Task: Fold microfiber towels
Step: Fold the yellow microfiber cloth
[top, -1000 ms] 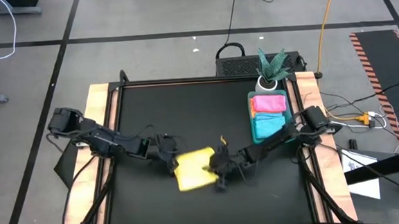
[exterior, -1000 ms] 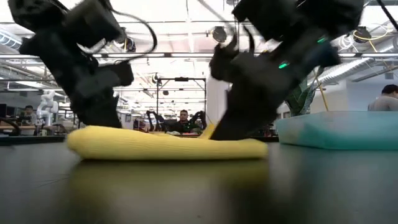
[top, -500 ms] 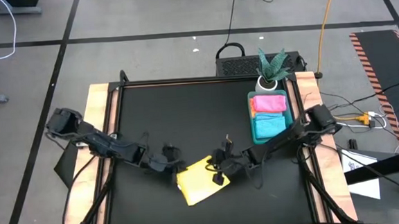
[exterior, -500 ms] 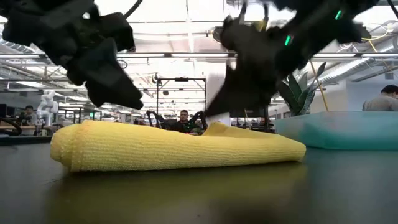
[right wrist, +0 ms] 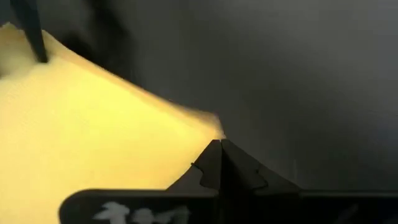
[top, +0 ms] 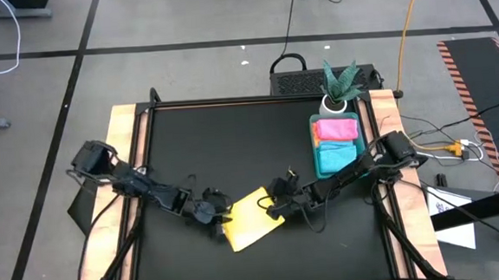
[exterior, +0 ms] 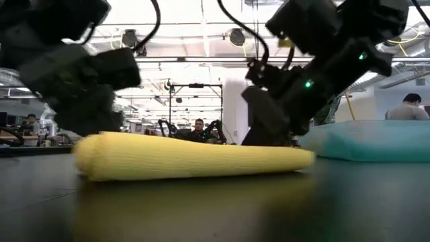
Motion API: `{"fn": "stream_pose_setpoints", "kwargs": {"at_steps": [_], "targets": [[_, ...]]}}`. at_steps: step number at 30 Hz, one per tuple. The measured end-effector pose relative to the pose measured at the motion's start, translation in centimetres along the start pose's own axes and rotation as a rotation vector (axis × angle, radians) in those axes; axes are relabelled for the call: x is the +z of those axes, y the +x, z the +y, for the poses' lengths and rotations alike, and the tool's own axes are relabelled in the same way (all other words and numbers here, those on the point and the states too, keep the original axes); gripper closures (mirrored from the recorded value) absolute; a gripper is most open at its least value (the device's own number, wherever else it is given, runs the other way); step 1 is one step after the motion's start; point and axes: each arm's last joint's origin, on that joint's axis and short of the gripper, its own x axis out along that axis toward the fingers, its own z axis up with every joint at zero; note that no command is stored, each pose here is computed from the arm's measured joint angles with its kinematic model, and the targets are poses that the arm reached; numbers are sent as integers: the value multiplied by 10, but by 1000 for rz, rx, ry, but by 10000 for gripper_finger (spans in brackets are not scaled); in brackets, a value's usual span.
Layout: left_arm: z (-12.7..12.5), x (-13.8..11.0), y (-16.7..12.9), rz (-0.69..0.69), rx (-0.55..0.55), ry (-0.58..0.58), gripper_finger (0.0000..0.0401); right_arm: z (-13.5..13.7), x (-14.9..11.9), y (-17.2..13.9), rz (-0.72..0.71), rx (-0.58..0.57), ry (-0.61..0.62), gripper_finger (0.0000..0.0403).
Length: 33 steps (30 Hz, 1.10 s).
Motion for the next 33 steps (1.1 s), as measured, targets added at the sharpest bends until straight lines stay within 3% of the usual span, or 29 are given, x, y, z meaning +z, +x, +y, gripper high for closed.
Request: {"fn": "stream_pose_setpoints", "kwargs": {"at_steps": [6,10,12,16,20,24,29,33], "targets": [[-7,16,-28,-60,-61,30,261,21,6,-23,-78,135,-38,403],[-10,17,-33,-52,-104,59,261,34,2,-25,-49,309,-90,403],[-12,14,-28,-25,-131,76,261,34,-5,-21,3,331,-107,403],[-5,-4,-8,65,-67,98,261,29,-17,-16,70,251,-133,403],[3,-4,7,-10,66,155,261,24,-25,-22,55,90,-81,403],[21,10,6,-108,260,314,261,23,-33,-30,57,12,43,403],[37,39,-12,-183,382,444,261,41,-43,-46,24,104,172,403],[34,54,-34,-250,319,421,261,57,-39,-62,-105,182,161,403]]}}
